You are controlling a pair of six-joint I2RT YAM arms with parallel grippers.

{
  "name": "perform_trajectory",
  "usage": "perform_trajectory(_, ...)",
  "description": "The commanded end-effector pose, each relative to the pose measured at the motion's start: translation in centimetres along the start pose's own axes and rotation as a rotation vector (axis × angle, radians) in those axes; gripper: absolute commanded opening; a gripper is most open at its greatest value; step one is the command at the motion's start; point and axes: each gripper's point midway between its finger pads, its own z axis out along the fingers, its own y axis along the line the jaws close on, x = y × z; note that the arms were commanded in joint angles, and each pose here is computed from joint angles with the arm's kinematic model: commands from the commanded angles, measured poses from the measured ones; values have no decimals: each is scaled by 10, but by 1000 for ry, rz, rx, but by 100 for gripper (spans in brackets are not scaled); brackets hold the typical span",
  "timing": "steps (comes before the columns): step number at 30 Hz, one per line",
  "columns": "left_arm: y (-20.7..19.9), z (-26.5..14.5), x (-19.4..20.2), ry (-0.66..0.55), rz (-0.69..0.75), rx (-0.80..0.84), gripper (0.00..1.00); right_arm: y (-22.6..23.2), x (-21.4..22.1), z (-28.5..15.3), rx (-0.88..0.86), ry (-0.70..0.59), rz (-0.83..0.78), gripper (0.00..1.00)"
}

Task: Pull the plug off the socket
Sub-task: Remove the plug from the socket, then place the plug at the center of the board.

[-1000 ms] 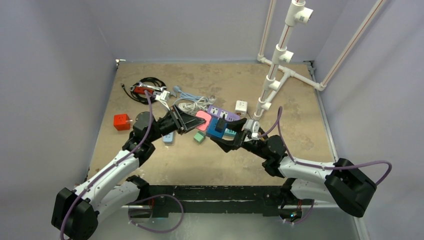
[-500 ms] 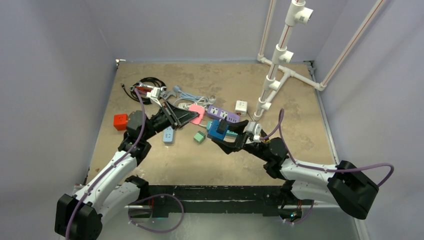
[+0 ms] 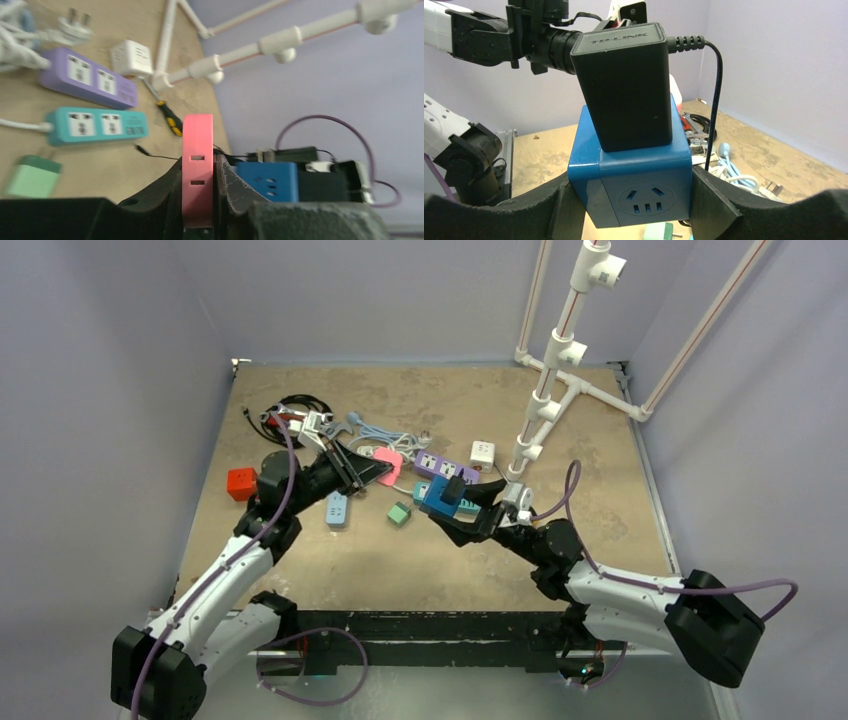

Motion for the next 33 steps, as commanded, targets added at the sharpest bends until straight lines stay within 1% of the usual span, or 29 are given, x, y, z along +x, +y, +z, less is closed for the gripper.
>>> perform_trajectory(1, 53, -5, -33, -66, 319, -313, 0, -5, -44, -1, 51, -153, 29, 0)
perform_trajectory(2, 64, -6, -37, -66, 366, -365, 0, -6, -44, -1, 53, -150, 30, 0)
perform_trajectory(4, 84, -2, -34, -18, 417, -414, 0, -5, -46, 0, 50, -150, 33, 0)
perform_trajectory(7, 110, 12, -19, 92, 437, -425, 0, -4, -46, 0, 46, -151, 34, 0)
perform_trajectory(9, 123, 20, -12, 134, 439, -422, 0, -5, -47, 0, 47, -151, 34, 0)
perform_trajectory(12, 131, 33, -11, 157, 441, -401, 0, -6, -47, -1, 55, -152, 31, 0)
perform_trajectory(15, 144, 39, -7, 187, 429, -418, 0, -6, -47, -1, 56, -151, 31, 0)
perform_trajectory(18, 161, 41, -2, 218, 423, -456, 0, -5, -46, 0, 46, -149, 32, 0)
perform_trajectory(21, 176, 39, -5, 225, 441, -520, 0, -2, -46, 0, 35, -148, 34, 0)
perform_trajectory(25, 187, 42, -5, 239, 445, -552, 0, -1, -47, 0, 26, -151, 36, 0)
perform_trajectory(30, 203, 46, -3, 277, 444, -589, 7, 0, -47, 0, 22, -150, 36, 0)
perform_trajectory(33, 209, 45, -2, 295, 442, -618, 19, 0, -47, 0, 21, -149, 37, 0)
